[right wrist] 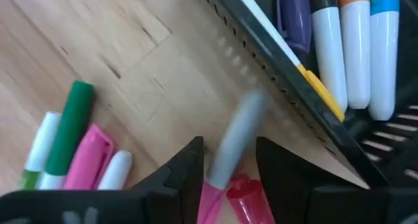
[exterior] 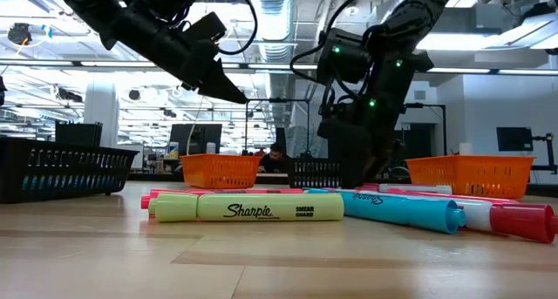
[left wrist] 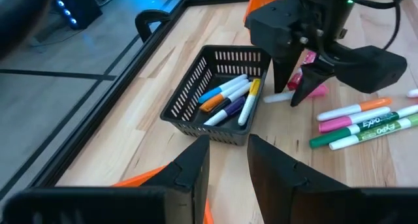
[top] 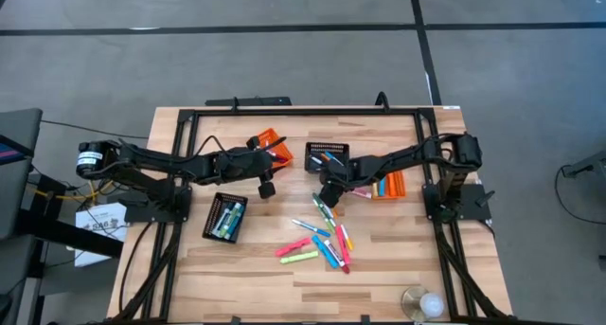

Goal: Pick & Place Markers
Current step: Put the pink highlighter into the right black bin

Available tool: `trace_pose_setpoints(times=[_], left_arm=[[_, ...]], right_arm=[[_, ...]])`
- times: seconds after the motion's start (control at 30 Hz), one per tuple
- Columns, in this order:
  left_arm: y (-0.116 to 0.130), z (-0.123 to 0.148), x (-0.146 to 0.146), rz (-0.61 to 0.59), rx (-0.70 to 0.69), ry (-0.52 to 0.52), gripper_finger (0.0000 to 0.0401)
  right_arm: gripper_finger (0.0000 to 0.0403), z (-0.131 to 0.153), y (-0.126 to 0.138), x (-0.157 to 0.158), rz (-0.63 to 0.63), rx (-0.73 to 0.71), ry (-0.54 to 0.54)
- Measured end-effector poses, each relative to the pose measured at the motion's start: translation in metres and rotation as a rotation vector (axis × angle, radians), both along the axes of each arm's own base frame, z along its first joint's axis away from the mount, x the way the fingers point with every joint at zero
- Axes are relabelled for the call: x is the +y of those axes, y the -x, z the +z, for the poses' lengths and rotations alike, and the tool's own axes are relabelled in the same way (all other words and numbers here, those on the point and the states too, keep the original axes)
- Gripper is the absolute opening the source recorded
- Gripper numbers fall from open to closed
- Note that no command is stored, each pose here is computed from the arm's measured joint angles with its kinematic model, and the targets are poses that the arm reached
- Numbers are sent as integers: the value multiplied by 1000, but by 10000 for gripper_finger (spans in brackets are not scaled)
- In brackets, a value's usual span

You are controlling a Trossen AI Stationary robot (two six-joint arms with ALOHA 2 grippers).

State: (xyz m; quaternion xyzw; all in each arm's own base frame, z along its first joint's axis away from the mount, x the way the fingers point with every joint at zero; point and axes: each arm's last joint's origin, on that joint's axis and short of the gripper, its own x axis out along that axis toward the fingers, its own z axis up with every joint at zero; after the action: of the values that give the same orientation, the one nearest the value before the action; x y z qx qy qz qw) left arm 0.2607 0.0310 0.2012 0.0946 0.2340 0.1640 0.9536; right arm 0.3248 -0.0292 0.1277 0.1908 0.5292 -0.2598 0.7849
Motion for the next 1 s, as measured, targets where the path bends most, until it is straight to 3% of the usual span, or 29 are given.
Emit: trace_pose_setpoints(times=[0.37, 0.5, 0.6, 0.73, 0.9, 1.0], left_arm=[[0, 0, 0, 0, 0, 0, 101], [0, 0, 0, 0, -4, 0, 101], [0, 1, 0, 0, -7, -1, 101], [0, 1, 0, 0, -8, -1, 101], [0, 1, 0, 0, -8, -1, 101], [0, 1, 0, 0, -7, -1, 101]], right_arm=[[50, 2, -2, -1, -7, -16, -32], [20, 16, -16, 7, 97, -73, -59], [19, 30, -27, 15, 175, -110, -28], [40, 49, -40, 21, 215, -146, 95], [44, 62, -44, 14, 183, -103, 402], [39, 63, -42, 1, 115, -78, 464]])
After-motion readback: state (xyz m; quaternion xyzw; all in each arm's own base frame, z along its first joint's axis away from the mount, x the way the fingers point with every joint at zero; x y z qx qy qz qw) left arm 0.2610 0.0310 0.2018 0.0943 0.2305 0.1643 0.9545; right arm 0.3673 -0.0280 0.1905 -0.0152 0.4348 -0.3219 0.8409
